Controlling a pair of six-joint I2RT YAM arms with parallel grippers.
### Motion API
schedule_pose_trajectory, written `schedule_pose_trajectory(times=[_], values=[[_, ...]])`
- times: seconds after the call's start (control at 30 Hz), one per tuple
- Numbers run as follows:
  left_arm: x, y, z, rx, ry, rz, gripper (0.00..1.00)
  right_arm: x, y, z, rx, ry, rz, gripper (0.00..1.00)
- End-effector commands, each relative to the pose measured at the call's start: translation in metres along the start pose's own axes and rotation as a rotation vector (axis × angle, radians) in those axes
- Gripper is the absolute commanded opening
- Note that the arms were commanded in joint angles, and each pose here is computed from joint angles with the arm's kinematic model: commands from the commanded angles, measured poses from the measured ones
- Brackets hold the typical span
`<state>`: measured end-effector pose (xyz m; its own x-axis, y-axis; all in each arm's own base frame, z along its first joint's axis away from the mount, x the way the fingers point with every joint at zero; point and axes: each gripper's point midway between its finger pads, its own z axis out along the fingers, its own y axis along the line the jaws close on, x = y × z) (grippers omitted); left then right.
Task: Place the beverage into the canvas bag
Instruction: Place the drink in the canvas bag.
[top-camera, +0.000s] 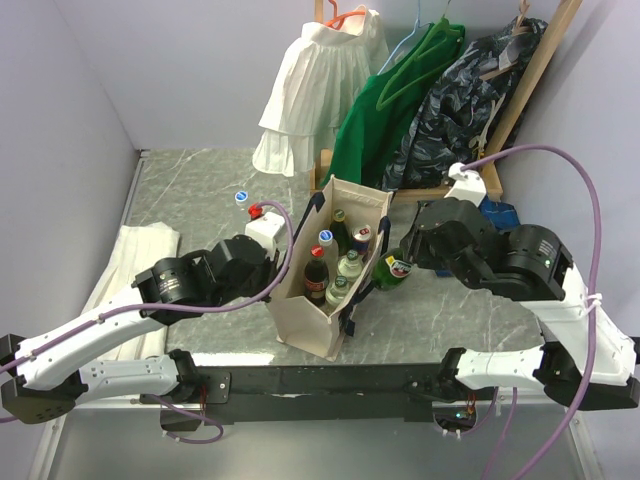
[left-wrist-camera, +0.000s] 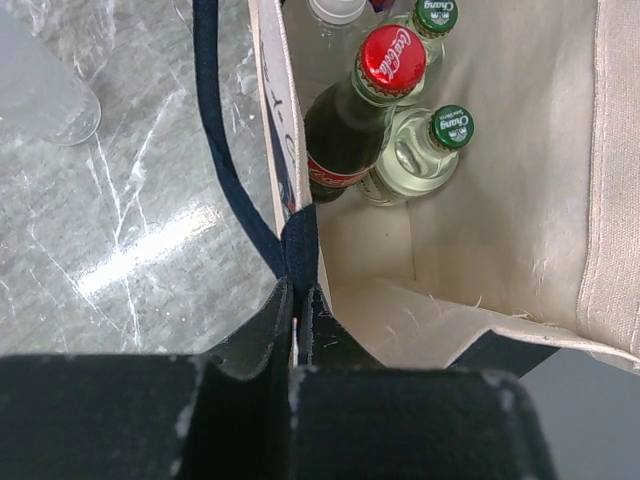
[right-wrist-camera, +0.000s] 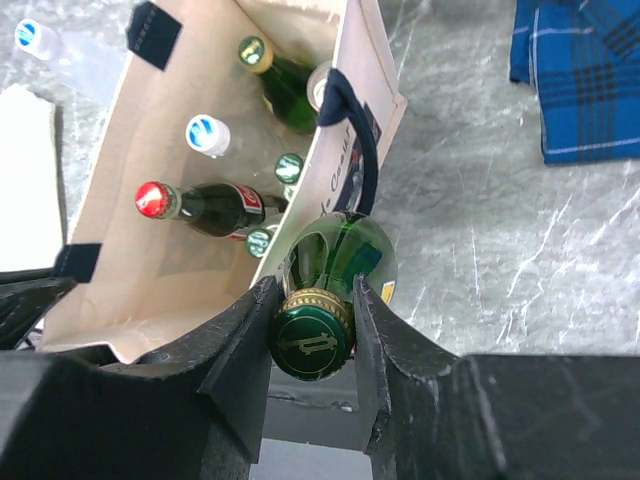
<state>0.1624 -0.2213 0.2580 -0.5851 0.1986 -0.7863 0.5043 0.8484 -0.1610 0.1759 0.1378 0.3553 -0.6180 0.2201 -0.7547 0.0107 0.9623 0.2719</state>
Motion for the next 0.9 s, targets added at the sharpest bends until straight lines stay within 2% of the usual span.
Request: schedule_pose_trajectory(times=[0.0, 0.33, 0.87], values=[[-0.012, 0.002, -0.012, 0.001, -0.046, -0.030, 0.01, -0.035, -0.007, -0.023, -0.028, -0.112, 0.041, 0.00], [-0.025, 0.010, -0.023, -0.027, -0.108, -0.047, 0.01, -0.062, -0.009, -0.036, -0.029, -0.192, 0.028, 0.00], [-0.021, 0.005, -0.017, -0.006, -0.094, -0.034, 0.01, -0.099, 0.016, -0.047, -0.073, -0.265, -0.027, 0.00]])
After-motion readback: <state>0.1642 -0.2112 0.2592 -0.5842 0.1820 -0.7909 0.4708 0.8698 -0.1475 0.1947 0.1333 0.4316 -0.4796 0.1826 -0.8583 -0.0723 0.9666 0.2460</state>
